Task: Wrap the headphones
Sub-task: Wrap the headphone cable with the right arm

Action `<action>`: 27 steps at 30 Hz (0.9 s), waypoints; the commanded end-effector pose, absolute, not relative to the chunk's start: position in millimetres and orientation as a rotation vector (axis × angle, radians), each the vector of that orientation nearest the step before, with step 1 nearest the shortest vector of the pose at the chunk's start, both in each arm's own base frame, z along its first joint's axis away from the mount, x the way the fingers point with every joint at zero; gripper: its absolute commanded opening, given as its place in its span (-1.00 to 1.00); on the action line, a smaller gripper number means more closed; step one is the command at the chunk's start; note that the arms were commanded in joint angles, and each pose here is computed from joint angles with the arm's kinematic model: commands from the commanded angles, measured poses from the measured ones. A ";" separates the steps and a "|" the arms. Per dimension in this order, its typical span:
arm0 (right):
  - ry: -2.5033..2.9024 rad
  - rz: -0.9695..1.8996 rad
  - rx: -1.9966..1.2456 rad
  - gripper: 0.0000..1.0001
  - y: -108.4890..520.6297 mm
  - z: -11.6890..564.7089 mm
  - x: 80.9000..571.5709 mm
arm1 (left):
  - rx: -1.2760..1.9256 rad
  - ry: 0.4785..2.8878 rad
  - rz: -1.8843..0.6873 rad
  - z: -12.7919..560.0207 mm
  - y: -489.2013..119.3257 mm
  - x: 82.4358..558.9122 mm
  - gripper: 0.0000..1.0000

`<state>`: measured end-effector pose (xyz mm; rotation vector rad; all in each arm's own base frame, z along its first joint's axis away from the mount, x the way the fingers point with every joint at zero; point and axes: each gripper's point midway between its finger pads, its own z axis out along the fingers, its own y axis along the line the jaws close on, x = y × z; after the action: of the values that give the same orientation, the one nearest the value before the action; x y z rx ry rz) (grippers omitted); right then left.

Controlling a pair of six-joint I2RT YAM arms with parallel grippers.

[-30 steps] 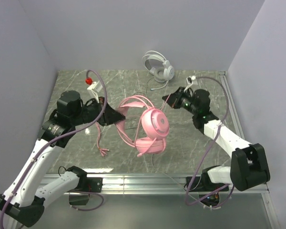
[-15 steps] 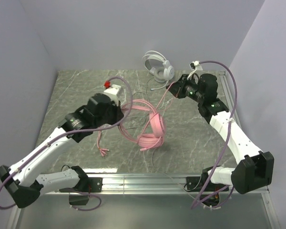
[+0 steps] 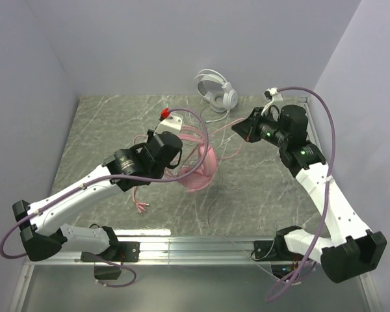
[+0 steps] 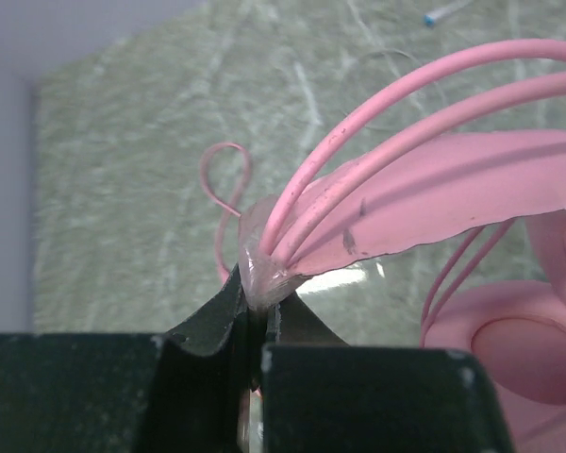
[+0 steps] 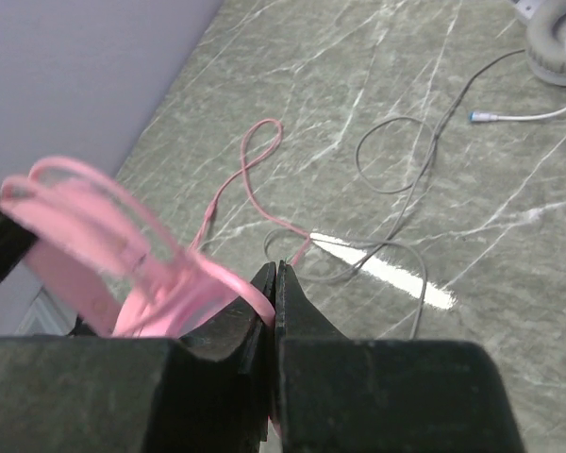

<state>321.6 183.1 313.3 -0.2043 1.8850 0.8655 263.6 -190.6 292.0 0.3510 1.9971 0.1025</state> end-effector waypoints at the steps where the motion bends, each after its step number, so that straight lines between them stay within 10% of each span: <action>1: 1.823 0.898 -0.271 -1.00 187.7 341.4 300.7 | 0.160 1.858 0.278 338.1 -163.1 277.8 -1.00; 27: 1.637 1.402 -0.350 -1.00 296.4 362.1 209.4 | -0.299 1.642 0.145 402.5 -180.7 349.9 -0.99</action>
<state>209.1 287.4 337.7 -0.4127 1.7457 1.3675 333.0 -202.4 376.5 0.0075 1.6690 0.3560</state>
